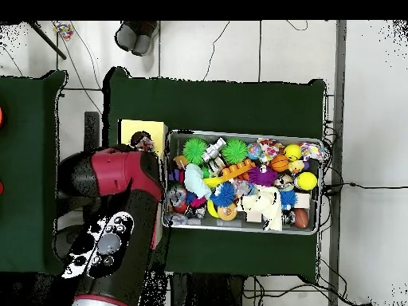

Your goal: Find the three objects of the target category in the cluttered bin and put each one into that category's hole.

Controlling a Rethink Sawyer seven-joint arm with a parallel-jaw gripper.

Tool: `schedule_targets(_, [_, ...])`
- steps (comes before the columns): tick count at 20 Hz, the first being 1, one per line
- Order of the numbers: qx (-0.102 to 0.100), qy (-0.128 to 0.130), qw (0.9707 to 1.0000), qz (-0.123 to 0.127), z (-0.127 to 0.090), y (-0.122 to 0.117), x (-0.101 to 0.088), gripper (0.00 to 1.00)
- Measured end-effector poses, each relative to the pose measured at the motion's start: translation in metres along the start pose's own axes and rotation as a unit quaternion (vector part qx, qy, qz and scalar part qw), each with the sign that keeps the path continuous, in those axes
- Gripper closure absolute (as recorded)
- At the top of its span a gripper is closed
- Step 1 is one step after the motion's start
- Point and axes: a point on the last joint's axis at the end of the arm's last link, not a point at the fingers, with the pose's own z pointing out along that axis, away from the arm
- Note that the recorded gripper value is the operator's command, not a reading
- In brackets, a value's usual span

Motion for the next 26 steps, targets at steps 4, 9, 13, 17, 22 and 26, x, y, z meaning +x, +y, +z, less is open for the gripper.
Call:
schedule_targets(4, [-0.008, 0.004, 0.9999, 0.013, 0.006, -0.010, -0.004, 1.00])
schedule_targets(9, [-0.009, 0.001, 0.9998, 0.017, 0.009, -0.013, -0.011, 1.00])
schedule_targets(13, [0.004, -0.008, 1.0000, 0.002, 0.012, -0.004, -0.015, 1.00])
schedule_targets(17, [0.013, -0.015, 0.9996, -0.018, 0.017, 0.014, -0.015, 1.00])
schedule_targets(22, [0.015, -0.019, 0.9991, -0.035, 0.022, 0.035, -0.014, 1.00])
schedule_targets(26, [0.018, -0.021, 0.9989, -0.038, 0.022, 0.036, -0.014, 1.00])
